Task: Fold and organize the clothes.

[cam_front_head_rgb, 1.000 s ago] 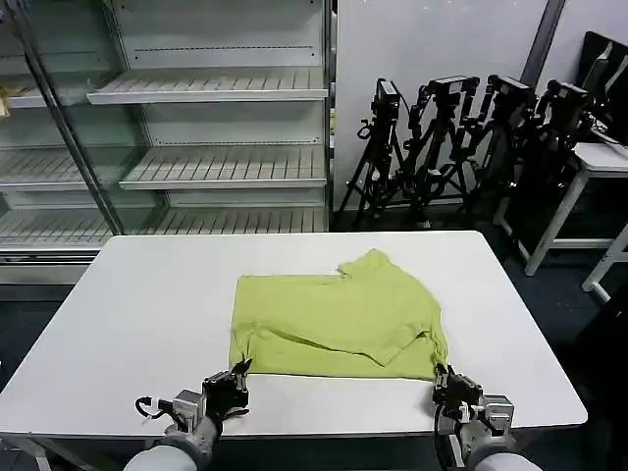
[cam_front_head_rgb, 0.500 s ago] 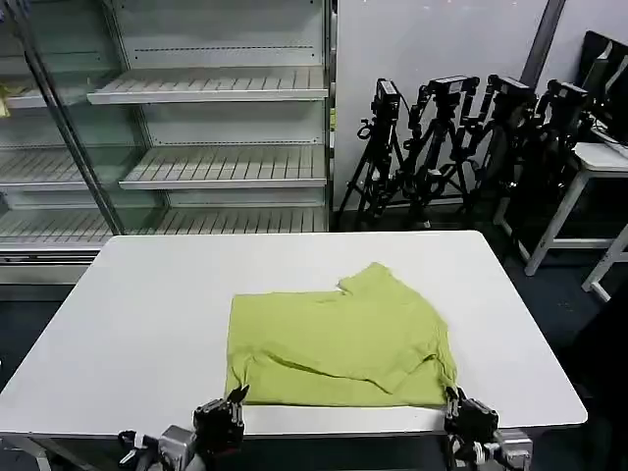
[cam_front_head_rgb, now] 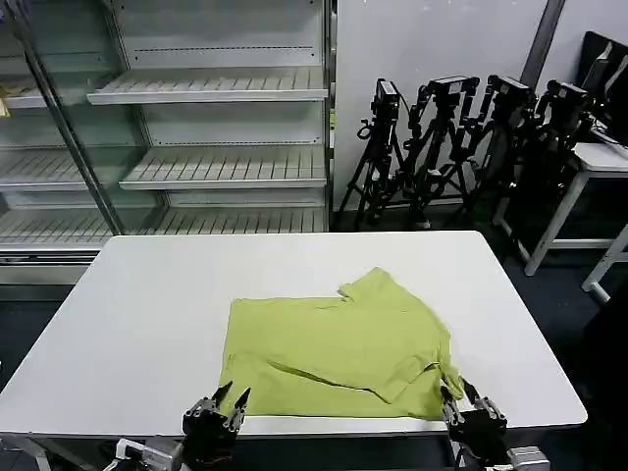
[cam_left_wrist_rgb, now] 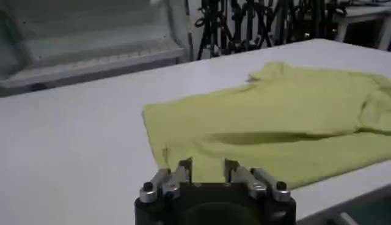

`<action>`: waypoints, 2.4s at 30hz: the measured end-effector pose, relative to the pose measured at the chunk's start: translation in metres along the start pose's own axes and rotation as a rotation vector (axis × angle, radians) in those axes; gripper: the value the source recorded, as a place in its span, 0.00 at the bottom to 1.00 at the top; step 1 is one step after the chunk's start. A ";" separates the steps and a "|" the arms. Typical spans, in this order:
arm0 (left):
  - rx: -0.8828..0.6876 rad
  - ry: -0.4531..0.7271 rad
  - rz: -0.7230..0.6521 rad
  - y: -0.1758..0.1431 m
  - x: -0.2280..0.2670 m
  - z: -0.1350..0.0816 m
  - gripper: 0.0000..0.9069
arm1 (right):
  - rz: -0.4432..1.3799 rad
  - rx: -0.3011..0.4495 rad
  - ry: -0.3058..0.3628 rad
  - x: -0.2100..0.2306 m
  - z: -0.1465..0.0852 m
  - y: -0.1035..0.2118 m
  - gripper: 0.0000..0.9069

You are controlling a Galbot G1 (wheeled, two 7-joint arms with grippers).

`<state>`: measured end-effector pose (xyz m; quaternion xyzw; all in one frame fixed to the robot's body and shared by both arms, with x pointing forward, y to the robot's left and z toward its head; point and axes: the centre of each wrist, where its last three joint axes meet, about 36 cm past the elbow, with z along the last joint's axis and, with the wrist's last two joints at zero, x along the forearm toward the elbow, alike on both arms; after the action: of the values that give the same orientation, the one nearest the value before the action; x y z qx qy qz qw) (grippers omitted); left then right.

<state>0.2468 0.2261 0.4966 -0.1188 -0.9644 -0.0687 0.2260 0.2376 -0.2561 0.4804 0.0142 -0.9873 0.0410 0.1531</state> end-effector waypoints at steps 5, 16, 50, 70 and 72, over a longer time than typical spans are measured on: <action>0.032 -0.035 -0.011 0.009 0.001 -0.013 1.00 | 0.018 -0.003 -0.059 -0.010 -0.006 -0.003 1.00; 0.057 -0.057 -0.011 0.030 -0.037 -0.024 1.00 | 0.025 -0.025 -0.101 -0.069 -0.014 -0.003 1.00; 0.027 0.037 -0.083 0.065 -0.234 -0.044 1.00 | -0.049 -0.126 0.127 -0.311 -0.058 0.043 1.00; 0.056 0.059 -0.067 0.072 -0.235 -0.040 0.03 | -0.080 -0.200 0.238 -0.354 -0.060 0.055 0.00; 0.059 0.059 -0.063 0.071 -0.234 -0.039 0.03 | -0.091 -0.213 0.245 -0.354 -0.060 0.057 0.00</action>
<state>0.4853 0.2411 0.4310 -0.0795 -0.9622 -0.0510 0.2556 0.5909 -0.1888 0.4255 0.0376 -0.9583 -0.0695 0.2746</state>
